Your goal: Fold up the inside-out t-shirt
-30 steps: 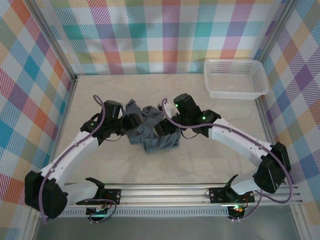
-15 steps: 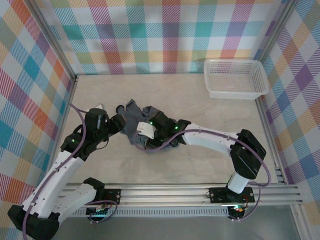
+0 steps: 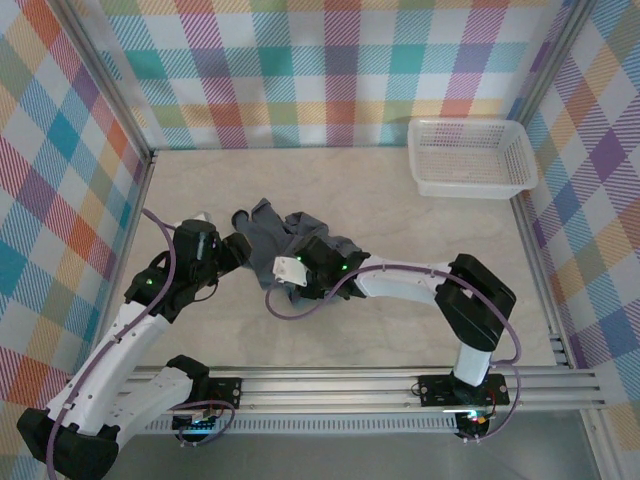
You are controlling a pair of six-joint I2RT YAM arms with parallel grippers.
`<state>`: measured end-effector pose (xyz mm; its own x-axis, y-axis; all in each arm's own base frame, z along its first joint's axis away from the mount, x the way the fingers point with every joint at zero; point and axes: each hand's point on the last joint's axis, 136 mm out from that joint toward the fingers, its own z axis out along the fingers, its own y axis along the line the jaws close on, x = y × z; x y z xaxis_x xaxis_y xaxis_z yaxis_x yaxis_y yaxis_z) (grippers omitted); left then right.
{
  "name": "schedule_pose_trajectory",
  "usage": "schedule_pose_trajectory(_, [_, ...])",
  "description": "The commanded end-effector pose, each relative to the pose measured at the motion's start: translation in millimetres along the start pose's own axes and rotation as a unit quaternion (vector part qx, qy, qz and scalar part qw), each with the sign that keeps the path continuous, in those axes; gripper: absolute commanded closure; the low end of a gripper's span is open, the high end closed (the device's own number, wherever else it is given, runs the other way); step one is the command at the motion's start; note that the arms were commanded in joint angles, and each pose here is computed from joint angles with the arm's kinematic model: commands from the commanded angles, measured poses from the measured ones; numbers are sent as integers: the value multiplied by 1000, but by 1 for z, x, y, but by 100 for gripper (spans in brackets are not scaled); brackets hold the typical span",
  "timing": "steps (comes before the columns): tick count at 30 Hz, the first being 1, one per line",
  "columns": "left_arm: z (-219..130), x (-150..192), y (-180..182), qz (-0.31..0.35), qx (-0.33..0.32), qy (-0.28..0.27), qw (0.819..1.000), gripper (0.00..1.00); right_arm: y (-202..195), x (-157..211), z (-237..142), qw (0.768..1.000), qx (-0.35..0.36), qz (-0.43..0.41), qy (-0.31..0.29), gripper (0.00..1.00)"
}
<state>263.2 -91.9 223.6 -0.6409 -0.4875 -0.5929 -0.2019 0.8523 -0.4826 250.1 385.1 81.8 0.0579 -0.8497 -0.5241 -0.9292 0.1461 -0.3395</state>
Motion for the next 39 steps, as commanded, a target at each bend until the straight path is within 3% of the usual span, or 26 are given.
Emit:
schedule_pose_trajectory(1, [0,2,8,11,-13,-2,1000,37,-10,-27,-14,999,16,2,-45,82])
schedule_pose_trajectory(4, [5,4,10,9,-20,8,1000,36,-8,-31,-35,998,13,5,-66,99])
schedule_pose_trajectory(9, [22,-3,11,6,-34,36,999,35,-5,-40,-85,993,3,31,-110,100])
schedule_pose_trajectory(13, [54,-19,24,-32,-67,72,995,35,-38,-43,-128,978,54,115,-164,100])
schedule_pose_trajectory(18, [110,-26,54,-95,-125,134,979,41,-97,-25,-189,921,154,251,-254,100])
schedule_pose_trajectory(25, [174,-25,93,-110,-201,156,961,42,-128,15,-244,826,208,406,-332,100])
schedule_pose_trajectory(27, [188,-20,103,-115,-213,168,956,49,-132,21,-253,809,213,431,-338,100])
schedule_pose_trajectory(31, [206,-4,124,-117,-246,194,942,60,-134,19,-259,808,206,441,-331,100])
schedule_pose_trajectory(32, [207,-4,128,-115,-253,195,940,68,-134,17,-260,809,203,441,-331,100])
schedule_pose_trajectory(34, [205,-11,132,-123,-254,190,940,100,-138,11,-267,807,200,443,-336,100])
schedule_pose_trajectory(35, [200,-19,129,-128,-246,182,943,100,-143,10,-275,799,207,450,-339,100])
schedule_pose_trajectory(37, [183,-48,119,-137,-221,152,953,100,-164,16,-299,765,241,487,-346,100])
schedule_pose_trajectory(38, [168,-68,110,-139,-207,130,960,100,-181,29,-316,726,279,527,-342,100])
schedule_pose_trajectory(39, [153,-89,100,-140,-193,104,966,100,-198,52,-334,668,324,586,-325,100])
